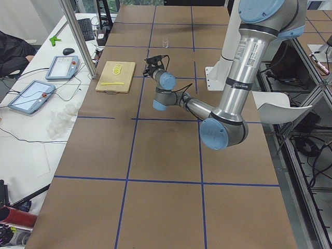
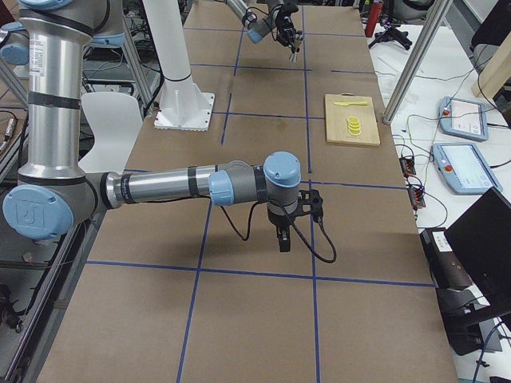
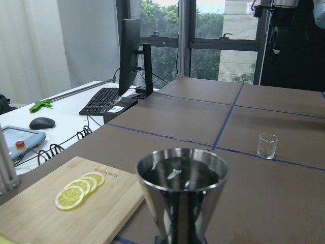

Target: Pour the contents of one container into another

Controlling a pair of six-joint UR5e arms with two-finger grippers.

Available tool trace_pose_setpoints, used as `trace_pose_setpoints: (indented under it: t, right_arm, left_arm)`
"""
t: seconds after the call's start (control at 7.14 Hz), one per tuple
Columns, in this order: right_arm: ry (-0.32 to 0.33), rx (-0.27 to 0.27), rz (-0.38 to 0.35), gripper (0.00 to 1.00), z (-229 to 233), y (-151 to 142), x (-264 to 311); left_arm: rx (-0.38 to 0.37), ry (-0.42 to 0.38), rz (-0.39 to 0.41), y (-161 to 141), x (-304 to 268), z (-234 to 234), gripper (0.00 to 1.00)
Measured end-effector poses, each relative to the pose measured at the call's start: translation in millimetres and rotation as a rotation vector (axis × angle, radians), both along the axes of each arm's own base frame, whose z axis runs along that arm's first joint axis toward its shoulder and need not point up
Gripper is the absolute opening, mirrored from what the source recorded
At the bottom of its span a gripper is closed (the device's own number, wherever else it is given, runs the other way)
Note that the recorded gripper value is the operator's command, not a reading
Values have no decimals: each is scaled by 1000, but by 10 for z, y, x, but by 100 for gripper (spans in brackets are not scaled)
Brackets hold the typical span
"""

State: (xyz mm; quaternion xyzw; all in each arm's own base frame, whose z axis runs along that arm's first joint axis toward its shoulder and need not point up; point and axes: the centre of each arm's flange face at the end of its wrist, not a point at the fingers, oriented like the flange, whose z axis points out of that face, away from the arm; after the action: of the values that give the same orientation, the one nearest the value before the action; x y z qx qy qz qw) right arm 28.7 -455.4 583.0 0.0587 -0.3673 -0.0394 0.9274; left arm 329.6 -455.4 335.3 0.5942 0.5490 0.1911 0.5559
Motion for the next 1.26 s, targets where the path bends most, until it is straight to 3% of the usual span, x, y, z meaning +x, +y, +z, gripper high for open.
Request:
trace_pose_setpoints:
  t: [0.28, 0.7, 1.26]
  right_arm:
    - [-1, -5, 0, 100, 22, 26, 4]
    - [-2, -9, 4, 100, 41, 49, 22]
    - [-6, -5, 12, 100, 14, 54, 57]
  left_arm:
    - [-112, 52, -118, 115, -365, 225, 0]
    - [-280, 155, -385, 169, -751, 516, 0]
    - [-392, 216, -646, 577, -434, 758, 0]
